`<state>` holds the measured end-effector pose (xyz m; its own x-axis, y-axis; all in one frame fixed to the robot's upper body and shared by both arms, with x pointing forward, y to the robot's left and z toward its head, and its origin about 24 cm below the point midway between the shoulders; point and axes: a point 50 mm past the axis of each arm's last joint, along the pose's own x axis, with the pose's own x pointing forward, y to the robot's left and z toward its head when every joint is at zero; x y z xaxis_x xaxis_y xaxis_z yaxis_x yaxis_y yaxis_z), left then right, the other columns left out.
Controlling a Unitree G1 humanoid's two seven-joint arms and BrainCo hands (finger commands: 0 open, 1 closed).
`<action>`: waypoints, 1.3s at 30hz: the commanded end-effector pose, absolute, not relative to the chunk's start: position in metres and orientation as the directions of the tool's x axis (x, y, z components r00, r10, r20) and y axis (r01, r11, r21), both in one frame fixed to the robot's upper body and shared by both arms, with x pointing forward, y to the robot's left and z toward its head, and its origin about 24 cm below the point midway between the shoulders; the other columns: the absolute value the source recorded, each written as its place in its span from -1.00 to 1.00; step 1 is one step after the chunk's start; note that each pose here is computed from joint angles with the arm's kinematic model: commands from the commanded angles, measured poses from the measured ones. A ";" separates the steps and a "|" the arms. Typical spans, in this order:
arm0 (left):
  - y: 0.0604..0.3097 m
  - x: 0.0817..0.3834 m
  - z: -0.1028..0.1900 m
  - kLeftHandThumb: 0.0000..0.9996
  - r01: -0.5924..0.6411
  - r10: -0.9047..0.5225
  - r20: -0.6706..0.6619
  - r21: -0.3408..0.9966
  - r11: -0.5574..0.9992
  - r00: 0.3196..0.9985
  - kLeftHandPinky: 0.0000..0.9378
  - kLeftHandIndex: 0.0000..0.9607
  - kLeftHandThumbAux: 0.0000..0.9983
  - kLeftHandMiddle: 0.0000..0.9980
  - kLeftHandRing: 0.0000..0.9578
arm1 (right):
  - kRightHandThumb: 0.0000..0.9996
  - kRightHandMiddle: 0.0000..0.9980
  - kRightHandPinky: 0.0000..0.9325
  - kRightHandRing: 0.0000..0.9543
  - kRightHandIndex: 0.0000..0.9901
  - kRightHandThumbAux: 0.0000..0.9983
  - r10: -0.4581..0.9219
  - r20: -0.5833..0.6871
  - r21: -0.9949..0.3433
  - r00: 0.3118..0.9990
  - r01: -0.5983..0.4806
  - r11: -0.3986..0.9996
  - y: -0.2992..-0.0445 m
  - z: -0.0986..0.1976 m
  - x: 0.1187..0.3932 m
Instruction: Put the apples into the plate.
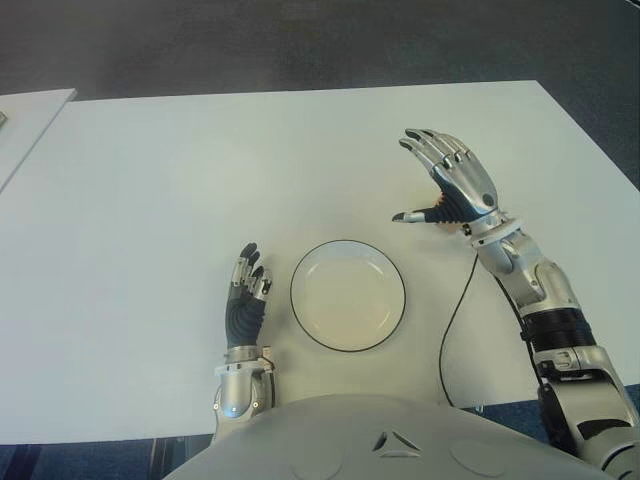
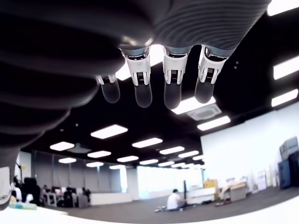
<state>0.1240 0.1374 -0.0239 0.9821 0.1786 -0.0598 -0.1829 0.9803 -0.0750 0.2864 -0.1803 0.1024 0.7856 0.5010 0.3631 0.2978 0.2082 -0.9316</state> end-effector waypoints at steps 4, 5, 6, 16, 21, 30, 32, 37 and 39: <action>0.132 0.121 -0.034 -0.65 -0.198 0.187 -0.125 -0.088 0.976 0.974 -0.95 -0.99 -0.01 -0.98 -1.00 | -0.35 -0.85 -0.99 -0.94 -0.89 -0.03 0.497 0.304 -0.947 0.812 0.314 0.067 -0.181 0.108 0.300; 0.132 0.120 -0.034 -0.65 -0.198 0.187 -0.124 -0.088 0.976 0.975 -0.95 -0.98 0.00 -0.98 -1.00 | -0.35 -0.85 -1.00 -0.94 -0.89 -0.04 0.494 0.299 -0.949 0.816 0.311 0.060 -0.182 0.108 0.301; 0.132 0.120 -0.033 -0.65 -0.198 0.187 -0.119 -0.087 0.976 0.975 -0.94 -0.98 0.00 -0.98 -1.00 | -0.35 -0.86 -1.00 -0.95 -0.89 -0.04 0.487 0.287 -0.952 0.825 0.303 0.049 -0.185 0.107 0.305; 0.138 0.118 -0.041 -0.58 -0.234 0.220 -0.100 -0.159 0.959 0.970 -0.92 -0.90 -0.06 -0.92 -0.95 | -0.40 -0.92 -1.00 -1.00 -0.93 -0.06 0.425 0.198 -0.975 0.883 0.224 -0.011 -0.208 0.092 0.323; 0.139 0.117 -0.041 -0.59 -0.236 0.224 -0.090 -0.151 0.960 0.970 -0.93 -0.88 -0.07 -0.90 -0.95 | -0.44 -0.93 -1.00 -1.00 -0.93 -0.07 0.402 0.177 -0.981 0.899 0.195 -0.004 -0.215 0.088 0.325; 0.139 0.116 -0.040 -0.59 -0.235 0.224 -0.098 -0.121 0.964 0.970 -0.90 -0.88 -0.07 -0.90 -0.95 | -0.54 -0.93 -1.00 -1.00 -0.93 -0.09 0.358 0.152 -0.988 0.922 0.155 0.019 -0.227 0.084 0.325; 0.139 0.117 -0.042 -0.58 -0.241 0.227 -0.112 -0.131 0.962 0.968 -0.89 -0.87 -0.10 -0.89 -0.94 | -0.56 -0.93 -1.00 -1.00 -0.93 -0.10 0.350 0.147 -0.989 0.925 0.149 0.022 -0.230 0.084 0.325; 0.140 0.116 -0.044 -0.58 -0.237 0.221 -0.136 -0.114 0.965 0.966 -0.88 -0.88 -0.11 -0.89 -0.95 | -0.58 -0.93 -1.00 -1.00 -0.93 -0.11 0.328 0.133 -0.991 0.935 0.133 0.022 -0.239 0.081 0.326; 0.141 0.116 -0.044 -0.59 -0.234 0.219 -0.139 -0.104 0.967 0.966 -0.88 -0.89 -0.11 -0.90 -0.95 | -0.58 -0.93 -1.00 -1.00 -0.93 -0.11 0.323 0.127 -0.992 0.938 0.127 0.021 -0.241 0.080 0.326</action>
<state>0.1240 0.1458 -0.0258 0.9791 0.2032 0.0002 -0.2019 0.9734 -0.1086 0.3245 -0.2380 0.0800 0.9361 0.3250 0.1342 0.1352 0.0198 -0.9906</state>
